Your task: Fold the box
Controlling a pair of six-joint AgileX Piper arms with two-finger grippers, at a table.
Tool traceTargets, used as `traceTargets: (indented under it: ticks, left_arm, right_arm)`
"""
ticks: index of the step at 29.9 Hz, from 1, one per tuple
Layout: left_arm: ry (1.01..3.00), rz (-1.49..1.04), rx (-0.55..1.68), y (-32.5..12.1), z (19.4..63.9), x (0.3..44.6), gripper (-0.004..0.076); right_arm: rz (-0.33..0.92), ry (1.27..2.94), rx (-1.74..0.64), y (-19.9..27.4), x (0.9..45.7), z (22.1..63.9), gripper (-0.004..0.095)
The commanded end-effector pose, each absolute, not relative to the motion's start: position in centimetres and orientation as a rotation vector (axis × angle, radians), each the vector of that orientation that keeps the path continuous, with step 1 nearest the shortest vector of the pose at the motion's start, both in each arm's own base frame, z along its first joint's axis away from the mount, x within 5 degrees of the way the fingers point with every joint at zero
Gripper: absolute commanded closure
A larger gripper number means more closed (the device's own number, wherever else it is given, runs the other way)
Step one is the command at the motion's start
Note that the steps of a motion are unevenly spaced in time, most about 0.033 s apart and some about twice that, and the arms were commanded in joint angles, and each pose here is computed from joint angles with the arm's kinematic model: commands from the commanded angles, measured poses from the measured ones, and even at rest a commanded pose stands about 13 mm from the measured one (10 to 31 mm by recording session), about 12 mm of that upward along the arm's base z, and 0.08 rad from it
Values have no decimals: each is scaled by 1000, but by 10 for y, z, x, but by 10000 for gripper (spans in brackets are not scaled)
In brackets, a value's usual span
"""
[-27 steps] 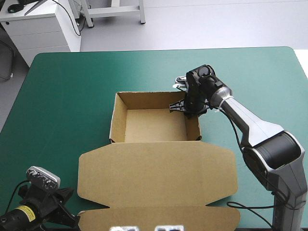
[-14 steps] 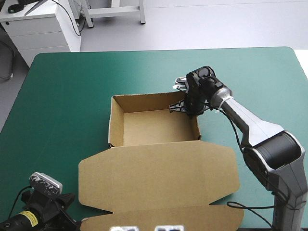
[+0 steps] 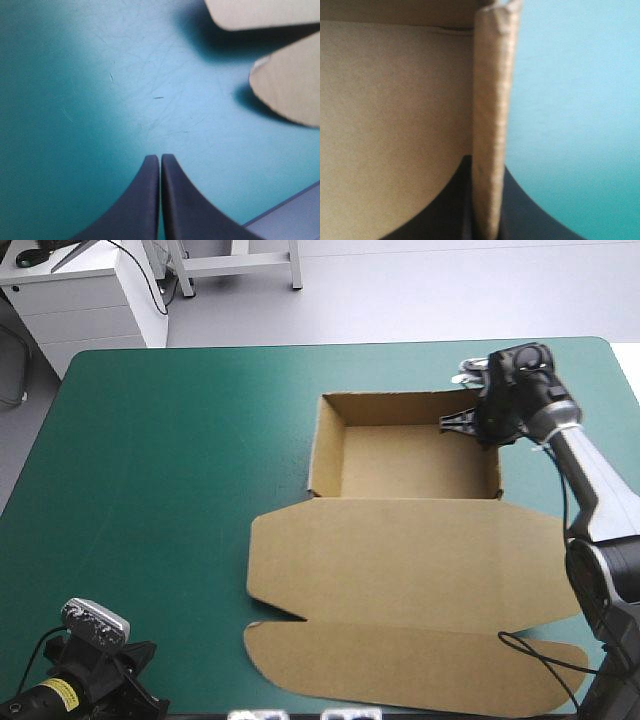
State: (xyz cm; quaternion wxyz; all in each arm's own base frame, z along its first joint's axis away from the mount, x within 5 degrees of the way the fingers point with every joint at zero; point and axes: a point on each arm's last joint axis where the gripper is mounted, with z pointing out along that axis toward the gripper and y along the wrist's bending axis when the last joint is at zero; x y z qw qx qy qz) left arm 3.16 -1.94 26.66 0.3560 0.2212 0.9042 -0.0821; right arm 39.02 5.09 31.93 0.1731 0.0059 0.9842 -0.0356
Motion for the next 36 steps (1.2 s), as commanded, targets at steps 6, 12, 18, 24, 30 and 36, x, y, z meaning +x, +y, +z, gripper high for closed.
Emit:
traceTargets:
  ticks: [6,12,18,24,30,36]
  left_arm:
    - [2277,-230,564,-22,276,35,731]
    - [2277,-230,564,-22,276,35,731]
    - [2278,-231,562,-22,276,35,731]
    - [2278,-232,558,-22,276,35,731]
    - [2278,-229,559,-21,276,35,731]
    - [2278,-227,559,-21,276,35,731]
  right_arm:
    - [-278,2649,394,-93,353,373,927]
    - [-341,2633,656,-164,332,366,927]
    - [-370,2614,818,-211,320,350,927]
    - [-365,2664,894,-232,321,326,927]
    - [-343,2705,906,-233,325,315,769]
    - [-342,2704,929,-233,323,316,531]
